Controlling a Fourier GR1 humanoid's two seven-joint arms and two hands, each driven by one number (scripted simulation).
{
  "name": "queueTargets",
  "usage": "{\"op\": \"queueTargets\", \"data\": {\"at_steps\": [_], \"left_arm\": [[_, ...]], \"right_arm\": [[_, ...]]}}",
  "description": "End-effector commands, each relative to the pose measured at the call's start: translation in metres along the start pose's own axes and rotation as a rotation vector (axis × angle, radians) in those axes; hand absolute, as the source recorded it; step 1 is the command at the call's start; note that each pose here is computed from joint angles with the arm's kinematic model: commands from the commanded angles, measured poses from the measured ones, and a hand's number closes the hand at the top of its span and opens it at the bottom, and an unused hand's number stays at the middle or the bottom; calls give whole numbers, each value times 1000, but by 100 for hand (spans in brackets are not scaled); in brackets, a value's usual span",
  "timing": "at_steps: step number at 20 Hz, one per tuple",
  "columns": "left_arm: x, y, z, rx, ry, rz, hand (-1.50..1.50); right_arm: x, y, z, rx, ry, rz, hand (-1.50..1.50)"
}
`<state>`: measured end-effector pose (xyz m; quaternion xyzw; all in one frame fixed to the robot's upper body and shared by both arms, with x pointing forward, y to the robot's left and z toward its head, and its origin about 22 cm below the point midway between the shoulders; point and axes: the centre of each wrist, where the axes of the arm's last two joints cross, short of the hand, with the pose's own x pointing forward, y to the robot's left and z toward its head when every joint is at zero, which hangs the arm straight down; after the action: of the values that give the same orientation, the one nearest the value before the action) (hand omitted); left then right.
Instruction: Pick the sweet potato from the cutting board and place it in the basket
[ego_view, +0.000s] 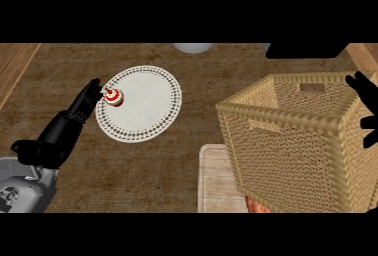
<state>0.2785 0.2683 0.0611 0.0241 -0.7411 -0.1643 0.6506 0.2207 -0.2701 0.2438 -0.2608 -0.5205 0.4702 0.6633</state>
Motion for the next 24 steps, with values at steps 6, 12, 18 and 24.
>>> {"op": "queueTargets", "data": {"at_steps": [6,12,18,24], "left_arm": [[1,13,10,-16,-7,20,0],[2,-7,-2,-16,-21,14,0],[-12,-17,10,-28,-15,7,0],[-1,-15,-10,-19,-15,17,0]], "right_arm": [[-22,23,-9,-36,27,-66,-150],[-36,74,-32,-59,13,-90,-150],[-44,97,-40,-96,24,-78,-150],[-46,107,-45,-113,4,-82,-150]]}}
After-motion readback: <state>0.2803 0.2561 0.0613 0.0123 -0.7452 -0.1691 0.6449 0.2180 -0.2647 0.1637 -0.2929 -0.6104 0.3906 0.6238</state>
